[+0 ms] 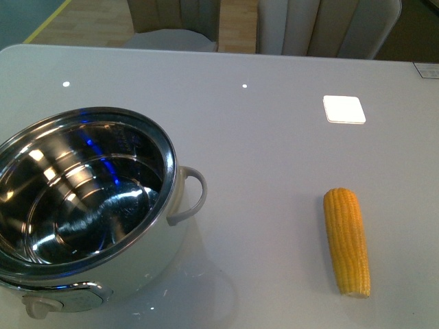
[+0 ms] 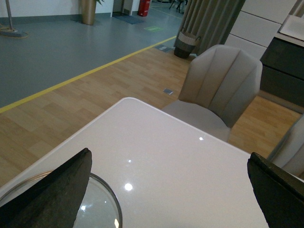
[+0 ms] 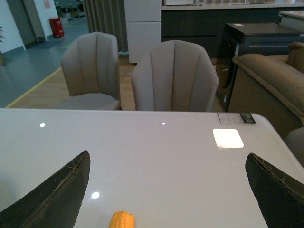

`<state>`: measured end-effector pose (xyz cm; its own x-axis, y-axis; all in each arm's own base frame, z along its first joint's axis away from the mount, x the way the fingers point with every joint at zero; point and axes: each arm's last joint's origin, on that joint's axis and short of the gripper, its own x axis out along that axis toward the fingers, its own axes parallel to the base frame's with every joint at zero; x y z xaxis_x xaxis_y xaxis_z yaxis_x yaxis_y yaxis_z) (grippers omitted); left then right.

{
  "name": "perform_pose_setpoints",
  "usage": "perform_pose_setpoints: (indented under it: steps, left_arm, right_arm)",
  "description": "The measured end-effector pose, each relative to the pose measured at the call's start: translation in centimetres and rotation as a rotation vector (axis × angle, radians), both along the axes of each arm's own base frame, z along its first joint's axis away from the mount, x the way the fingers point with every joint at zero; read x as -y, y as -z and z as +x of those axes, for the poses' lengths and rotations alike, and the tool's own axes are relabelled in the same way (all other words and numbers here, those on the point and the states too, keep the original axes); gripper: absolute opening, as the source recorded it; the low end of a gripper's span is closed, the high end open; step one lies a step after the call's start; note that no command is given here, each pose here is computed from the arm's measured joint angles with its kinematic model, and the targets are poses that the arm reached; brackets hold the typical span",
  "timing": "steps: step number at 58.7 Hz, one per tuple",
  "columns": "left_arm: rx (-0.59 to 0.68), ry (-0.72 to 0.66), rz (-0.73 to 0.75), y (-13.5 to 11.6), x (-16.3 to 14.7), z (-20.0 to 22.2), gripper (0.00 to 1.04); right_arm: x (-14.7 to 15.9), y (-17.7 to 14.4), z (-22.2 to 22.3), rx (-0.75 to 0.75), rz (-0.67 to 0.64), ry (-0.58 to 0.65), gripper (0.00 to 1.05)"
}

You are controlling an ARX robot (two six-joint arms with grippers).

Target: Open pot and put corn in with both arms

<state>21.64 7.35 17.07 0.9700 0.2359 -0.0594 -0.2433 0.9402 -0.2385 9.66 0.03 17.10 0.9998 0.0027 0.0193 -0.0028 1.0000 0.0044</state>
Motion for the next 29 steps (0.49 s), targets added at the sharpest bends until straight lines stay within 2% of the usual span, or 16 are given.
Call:
perform_pose_setpoints:
  steps: [29]
  left_arm:
    - [-0.038, 0.059, 0.006, 0.9, 3.2, -3.3, 0.98]
  right_arm:
    - [0.0, 0.0, 0.0, 0.0, 0.0, 0.0, 0.96]
